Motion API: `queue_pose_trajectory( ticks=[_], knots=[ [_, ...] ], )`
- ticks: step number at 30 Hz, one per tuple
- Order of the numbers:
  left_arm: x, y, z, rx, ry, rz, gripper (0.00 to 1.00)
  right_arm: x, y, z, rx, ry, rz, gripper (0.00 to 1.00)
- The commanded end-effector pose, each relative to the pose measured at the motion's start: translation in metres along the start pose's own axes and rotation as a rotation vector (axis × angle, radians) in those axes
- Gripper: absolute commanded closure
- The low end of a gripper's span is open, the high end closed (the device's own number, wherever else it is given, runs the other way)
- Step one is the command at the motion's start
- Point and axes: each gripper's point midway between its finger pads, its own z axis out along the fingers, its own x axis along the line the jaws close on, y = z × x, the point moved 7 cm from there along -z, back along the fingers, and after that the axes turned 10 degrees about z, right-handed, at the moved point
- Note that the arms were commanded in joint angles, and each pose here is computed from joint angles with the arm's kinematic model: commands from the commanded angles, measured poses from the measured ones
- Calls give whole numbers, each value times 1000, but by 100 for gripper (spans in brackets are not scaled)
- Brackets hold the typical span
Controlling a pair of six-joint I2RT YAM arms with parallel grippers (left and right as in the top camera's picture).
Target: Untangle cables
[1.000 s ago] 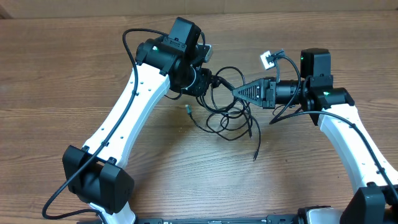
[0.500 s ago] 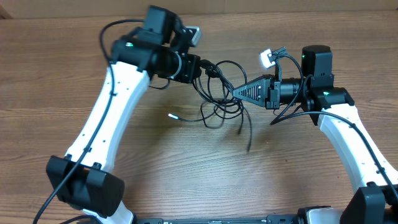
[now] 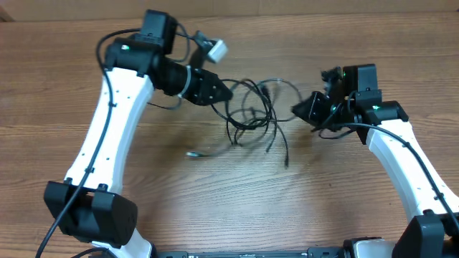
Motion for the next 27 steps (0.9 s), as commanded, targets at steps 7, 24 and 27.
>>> queue_pose_trajectory(
  ticks=[7, 24, 27],
  knots=[
    [4, 2, -23, -64, 9, 18, 96, -36, 18, -15, -223, -350, 57, 93],
    [-21, 52, -116, -273, 551, 20, 96, -65, 19, -31, -306, -629, 20, 96],
    [-40, 59, -142, -353, 650, 12, 96, -72, 19, -37, -359, -700, 84, 96]
  ],
)
